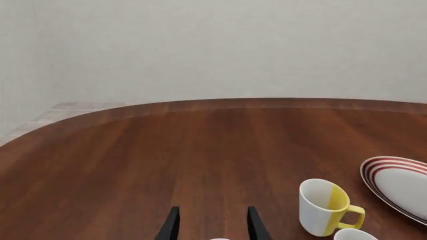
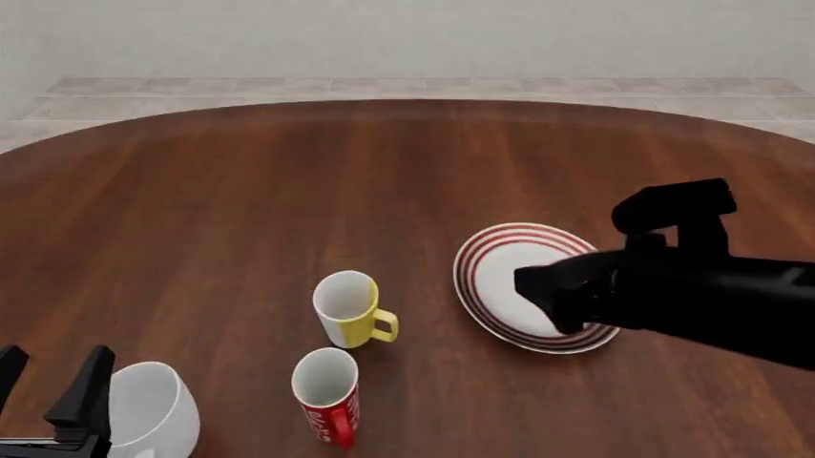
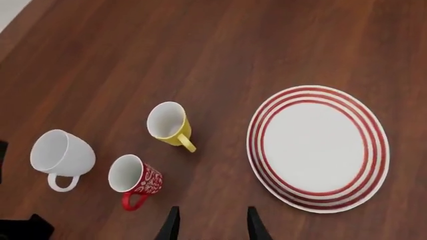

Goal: Pick up the red mug and put it on the plate

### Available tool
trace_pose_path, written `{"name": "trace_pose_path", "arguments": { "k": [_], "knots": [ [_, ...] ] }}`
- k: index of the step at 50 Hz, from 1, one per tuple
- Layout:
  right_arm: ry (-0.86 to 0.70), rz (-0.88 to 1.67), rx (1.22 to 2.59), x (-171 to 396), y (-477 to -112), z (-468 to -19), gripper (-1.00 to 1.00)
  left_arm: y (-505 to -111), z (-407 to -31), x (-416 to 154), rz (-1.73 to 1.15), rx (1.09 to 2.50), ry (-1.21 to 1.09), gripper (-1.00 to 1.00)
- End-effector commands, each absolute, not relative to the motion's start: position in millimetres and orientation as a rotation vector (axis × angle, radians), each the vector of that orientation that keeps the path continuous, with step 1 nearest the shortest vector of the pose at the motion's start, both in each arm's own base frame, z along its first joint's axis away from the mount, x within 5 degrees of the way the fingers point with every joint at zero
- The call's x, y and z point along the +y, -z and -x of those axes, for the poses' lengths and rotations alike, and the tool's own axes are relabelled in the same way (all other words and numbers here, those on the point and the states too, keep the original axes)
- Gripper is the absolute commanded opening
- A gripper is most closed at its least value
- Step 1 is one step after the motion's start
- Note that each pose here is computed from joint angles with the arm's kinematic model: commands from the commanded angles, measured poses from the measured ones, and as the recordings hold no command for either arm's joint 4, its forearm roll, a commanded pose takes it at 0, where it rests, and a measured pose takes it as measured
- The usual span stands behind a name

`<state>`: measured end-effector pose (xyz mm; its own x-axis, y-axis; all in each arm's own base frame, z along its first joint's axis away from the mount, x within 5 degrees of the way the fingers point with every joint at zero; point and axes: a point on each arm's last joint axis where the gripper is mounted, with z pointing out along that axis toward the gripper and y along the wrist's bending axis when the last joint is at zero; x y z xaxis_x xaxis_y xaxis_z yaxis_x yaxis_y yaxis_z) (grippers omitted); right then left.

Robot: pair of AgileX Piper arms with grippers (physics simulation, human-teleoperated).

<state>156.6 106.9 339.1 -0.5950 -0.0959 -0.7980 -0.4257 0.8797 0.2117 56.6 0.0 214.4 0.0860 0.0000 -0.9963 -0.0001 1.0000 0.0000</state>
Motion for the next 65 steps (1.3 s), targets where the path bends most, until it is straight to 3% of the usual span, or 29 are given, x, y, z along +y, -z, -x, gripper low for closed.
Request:
{"name": "trace_pose_path", "arguments": {
  "k": [1, 65],
  "knots": [
    [-0.535, 0.401, 2.245, 131, -325, -164, 1.0, -214, -57, 0, 0.0, 1.485, 0.0, 1.0],
    [-0.61, 0.553, 2.406, 213, -260, -174, 1.0, -214, -57, 0, 0.0, 1.485, 0.0, 1.0]
  ]
}}
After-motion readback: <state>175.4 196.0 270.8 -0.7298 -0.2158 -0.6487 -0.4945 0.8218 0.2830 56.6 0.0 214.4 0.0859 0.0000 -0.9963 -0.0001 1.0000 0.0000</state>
